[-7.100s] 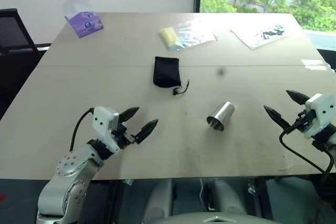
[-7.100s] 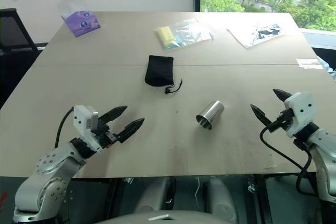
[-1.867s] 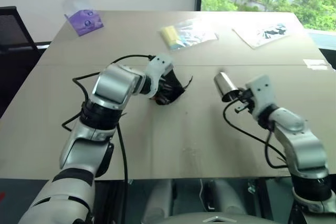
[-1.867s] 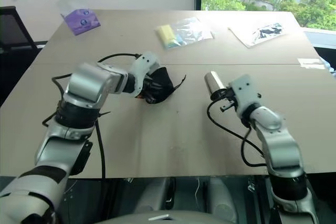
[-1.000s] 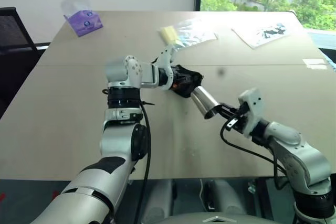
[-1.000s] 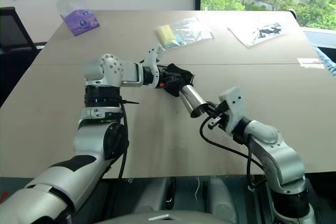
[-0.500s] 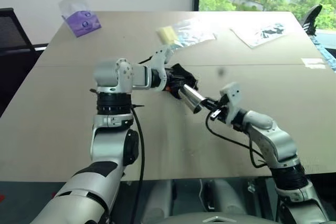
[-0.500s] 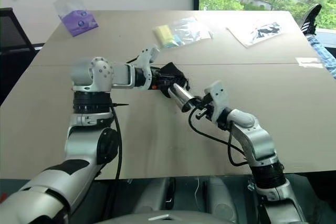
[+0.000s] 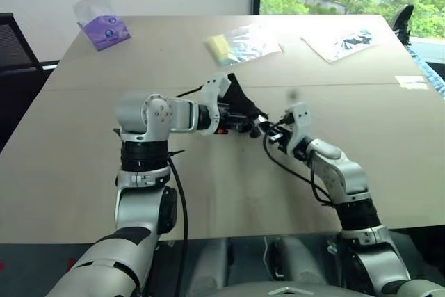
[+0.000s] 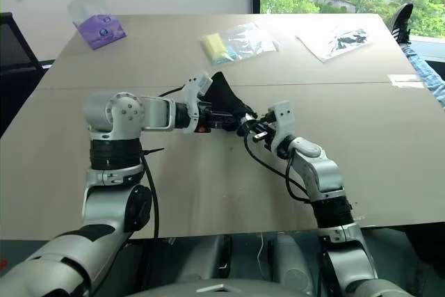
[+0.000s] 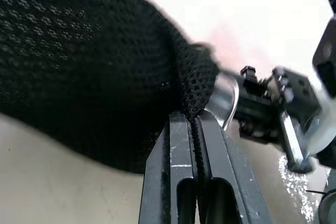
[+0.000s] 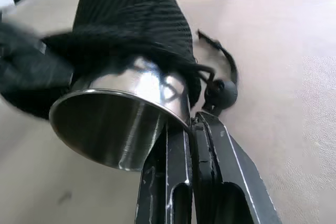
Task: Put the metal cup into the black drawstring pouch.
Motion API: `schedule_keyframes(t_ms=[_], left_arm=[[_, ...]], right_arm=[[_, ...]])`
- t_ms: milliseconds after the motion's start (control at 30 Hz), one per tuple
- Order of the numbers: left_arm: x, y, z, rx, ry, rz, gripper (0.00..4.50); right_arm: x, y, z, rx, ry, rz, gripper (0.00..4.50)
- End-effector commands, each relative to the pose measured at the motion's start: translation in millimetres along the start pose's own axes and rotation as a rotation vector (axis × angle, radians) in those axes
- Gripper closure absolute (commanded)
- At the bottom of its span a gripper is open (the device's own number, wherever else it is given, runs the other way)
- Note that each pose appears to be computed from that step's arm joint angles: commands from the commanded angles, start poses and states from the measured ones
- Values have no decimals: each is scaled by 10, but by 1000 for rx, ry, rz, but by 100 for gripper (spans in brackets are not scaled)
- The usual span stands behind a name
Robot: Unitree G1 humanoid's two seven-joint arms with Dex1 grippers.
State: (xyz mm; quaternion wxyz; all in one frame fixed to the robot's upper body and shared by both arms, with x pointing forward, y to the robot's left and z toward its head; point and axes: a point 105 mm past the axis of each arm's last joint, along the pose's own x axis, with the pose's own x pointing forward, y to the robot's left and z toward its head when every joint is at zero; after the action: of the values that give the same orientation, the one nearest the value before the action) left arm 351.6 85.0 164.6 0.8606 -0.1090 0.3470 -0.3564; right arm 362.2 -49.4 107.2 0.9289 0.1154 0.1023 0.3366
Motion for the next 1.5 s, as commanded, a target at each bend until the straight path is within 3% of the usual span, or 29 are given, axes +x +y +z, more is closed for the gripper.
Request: schedule_keyframes(t_ms=[33,133,200,267,367,433,467,567,600,700,733,800,933,1033,1133,1200,1233,1367,1400,1500], left_arm=[[-47,-212,190,56,-72,-46,450],[-50,-446,297,90,-122,-121,450],[-59,-547,327,96,-148,-159,450],[-69,-599,322,98,-164,-179,450],[-93,-580,275,84,-177,-177,450],[-114,-561,259,70,-190,-173,450],[-119,-561,256,64,-195,-171,450],[-122,-590,263,43,-218,-178,450],[-119,-598,267,37,-223,-177,450],[-108,-636,265,26,-230,-188,450],[-110,-644,264,25,-234,-188,450],[-117,-643,261,15,-244,-188,450],[-182,-493,304,-80,-306,-171,450],[-246,-330,314,-127,-338,-138,450],[-327,-57,295,-166,-352,-70,450],[-369,79,279,-179,-349,-44,450],[-379,120,274,-180,-346,-35,450],[-426,218,307,-158,-354,-43,450],[-443,228,329,-157,-365,-55,450],[-522,284,404,-153,-405,-80,450]], right_arm=[[127,199,247,-109,-81,40,441],[311,272,217,-590,-43,-23,441],[412,391,247,-605,-83,4,441],[484,548,323,-392,-137,71,441],[519,631,717,238,-297,140,441],[545,555,804,331,-320,118,441],[566,543,783,243,-299,97,441],[676,677,508,-540,-188,68,441],[690,751,421,-578,-173,117,441],[702,898,537,-145,-225,197,441],[698,922,574,-82,-232,216,441],[699,926,601,-125,-233,215,441],[623,792,363,-430,-102,214,441],[511,774,371,-498,-82,251,441],[339,676,479,-519,-73,234,282],[218,646,555,-520,-65,237,212],[181,636,583,-519,-61,236,212],[-32,648,752,-536,-71,247,65],[-73,657,778,-537,-73,246,9],[-263,686,802,-533,-62,277,4]])
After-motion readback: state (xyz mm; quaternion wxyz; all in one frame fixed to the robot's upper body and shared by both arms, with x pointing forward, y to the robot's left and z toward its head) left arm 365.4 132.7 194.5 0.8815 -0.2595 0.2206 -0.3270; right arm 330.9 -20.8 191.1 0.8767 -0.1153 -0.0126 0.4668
